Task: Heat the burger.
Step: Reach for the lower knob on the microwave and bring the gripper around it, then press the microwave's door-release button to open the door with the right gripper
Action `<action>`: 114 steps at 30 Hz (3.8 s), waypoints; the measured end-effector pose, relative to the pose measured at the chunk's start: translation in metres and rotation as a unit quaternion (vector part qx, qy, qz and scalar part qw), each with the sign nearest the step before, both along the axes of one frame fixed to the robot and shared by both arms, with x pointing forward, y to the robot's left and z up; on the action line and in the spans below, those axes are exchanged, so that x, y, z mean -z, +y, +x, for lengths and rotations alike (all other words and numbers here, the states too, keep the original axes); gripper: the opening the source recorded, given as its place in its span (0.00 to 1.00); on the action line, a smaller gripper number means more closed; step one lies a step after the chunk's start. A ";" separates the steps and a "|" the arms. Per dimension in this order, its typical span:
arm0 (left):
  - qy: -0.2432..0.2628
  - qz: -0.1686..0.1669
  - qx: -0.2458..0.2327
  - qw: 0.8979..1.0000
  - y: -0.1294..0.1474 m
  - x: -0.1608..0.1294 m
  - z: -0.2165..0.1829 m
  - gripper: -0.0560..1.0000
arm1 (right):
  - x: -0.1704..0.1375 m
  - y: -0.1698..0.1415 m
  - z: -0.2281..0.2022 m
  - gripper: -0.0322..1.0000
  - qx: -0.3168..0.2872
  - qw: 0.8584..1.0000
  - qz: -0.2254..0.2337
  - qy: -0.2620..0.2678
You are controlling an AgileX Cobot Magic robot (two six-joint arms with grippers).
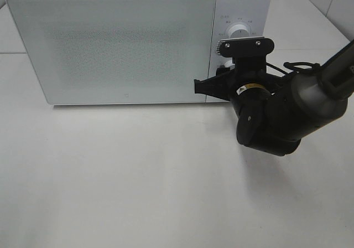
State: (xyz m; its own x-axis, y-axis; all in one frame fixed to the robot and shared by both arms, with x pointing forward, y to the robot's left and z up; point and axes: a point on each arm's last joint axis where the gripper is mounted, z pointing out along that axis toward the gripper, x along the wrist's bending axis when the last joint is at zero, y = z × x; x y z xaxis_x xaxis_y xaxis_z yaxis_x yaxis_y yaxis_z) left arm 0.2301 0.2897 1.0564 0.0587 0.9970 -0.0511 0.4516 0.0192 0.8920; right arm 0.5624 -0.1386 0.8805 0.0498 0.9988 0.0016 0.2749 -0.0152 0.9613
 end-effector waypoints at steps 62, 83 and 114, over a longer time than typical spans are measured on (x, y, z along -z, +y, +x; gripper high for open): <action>0.000 -0.001 0.000 1.000 0.000 0.000 0.000 0.99 | 0.002 -0.001 -0.003 0.46 0.170 0.672 0.720 -0.036; 0.000 -0.001 0.000 1.000 0.000 0.000 0.000 0.99 | 0.002 -0.002 -0.003 0.46 0.177 0.687 0.704 -0.044; 0.000 -0.001 0.000 1.000 0.000 0.000 0.000 0.99 | -0.010 -0.009 -0.012 0.73 0.159 0.753 0.636 -0.051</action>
